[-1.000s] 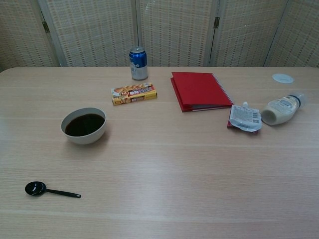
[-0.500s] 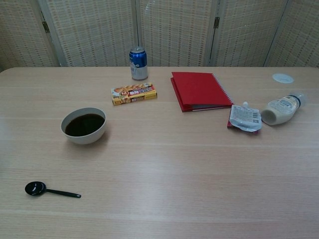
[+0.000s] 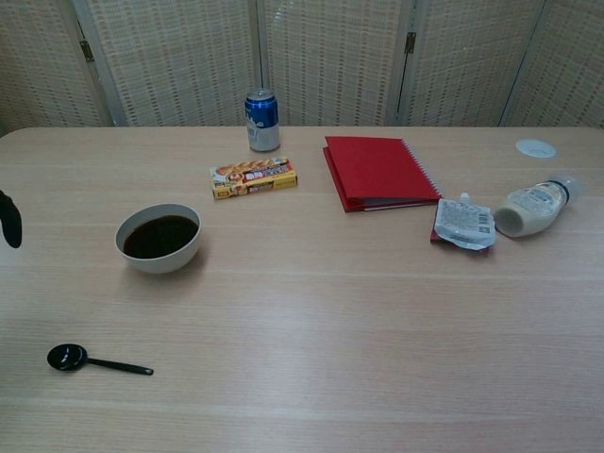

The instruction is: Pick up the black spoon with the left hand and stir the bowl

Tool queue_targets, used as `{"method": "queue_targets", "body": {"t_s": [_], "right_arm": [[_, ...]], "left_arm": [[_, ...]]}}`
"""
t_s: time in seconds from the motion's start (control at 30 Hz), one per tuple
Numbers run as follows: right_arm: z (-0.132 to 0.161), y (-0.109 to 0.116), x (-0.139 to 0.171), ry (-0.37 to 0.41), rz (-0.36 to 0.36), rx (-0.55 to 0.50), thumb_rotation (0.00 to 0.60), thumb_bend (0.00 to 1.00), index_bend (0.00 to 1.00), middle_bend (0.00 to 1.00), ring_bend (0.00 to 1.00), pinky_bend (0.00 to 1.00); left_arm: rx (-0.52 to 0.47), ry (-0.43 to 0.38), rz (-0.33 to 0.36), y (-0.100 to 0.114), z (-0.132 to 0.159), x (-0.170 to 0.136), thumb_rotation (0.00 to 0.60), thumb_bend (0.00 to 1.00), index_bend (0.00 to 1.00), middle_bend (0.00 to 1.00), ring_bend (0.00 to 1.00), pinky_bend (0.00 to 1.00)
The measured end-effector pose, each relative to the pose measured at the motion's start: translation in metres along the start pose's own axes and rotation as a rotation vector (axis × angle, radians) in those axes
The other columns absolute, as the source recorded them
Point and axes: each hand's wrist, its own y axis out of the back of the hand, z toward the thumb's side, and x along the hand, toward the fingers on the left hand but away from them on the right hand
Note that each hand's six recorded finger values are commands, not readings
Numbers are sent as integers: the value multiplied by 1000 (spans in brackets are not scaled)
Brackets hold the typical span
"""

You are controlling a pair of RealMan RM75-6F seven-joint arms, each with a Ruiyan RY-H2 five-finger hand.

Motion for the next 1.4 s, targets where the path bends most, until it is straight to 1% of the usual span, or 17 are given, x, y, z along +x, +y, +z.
{"method": "queue_targets", "body": {"t_s": [0.27, 0.53, 0.6, 0.83, 1.1, 1.23, 1.4], "right_arm": [[-1, -1, -1, -2, 7, 1, 600, 162, 0, 98, 96, 76], [-7, -3, 1, -15, 11, -3, 600, 163, 0, 98, 99, 76], [-8, -3, 2, -17, 10, -5, 600, 162, 0, 98, 101, 76], [-12, -4, 2, -26, 13, -7, 600, 163, 0, 100, 107, 76], [-14, -9, 2, -31, 26, -12, 600, 163, 0, 103, 112, 76], [-15, -10, 1, -33, 30, -11, 600, 163, 0, 103, 112, 76], [-16, -10, 2, -40, 29, -11, 600, 163, 0, 103, 114, 76]], "left_arm": [[7, -68, -65, -22, 21, 15, 600, 222, 454, 910, 855, 1000], [9, -75, -142, -45, 37, 27, 600, 224, 463, 923, 867, 1000], [12, -76, -152, -50, 42, 30, 600, 245, 474, 931, 874, 1000], [28, -53, -186, -64, 48, 39, 600, 306, 493, 951, 896, 1000], [45, -17, -223, -76, 51, 44, 600, 311, 498, 952, 897, 1000], [51, 2, -251, -84, 53, 47, 600, 327, 503, 952, 898, 1000], [57, 11, -270, -91, 59, 50, 600, 351, 526, 957, 902, 1000]]}}
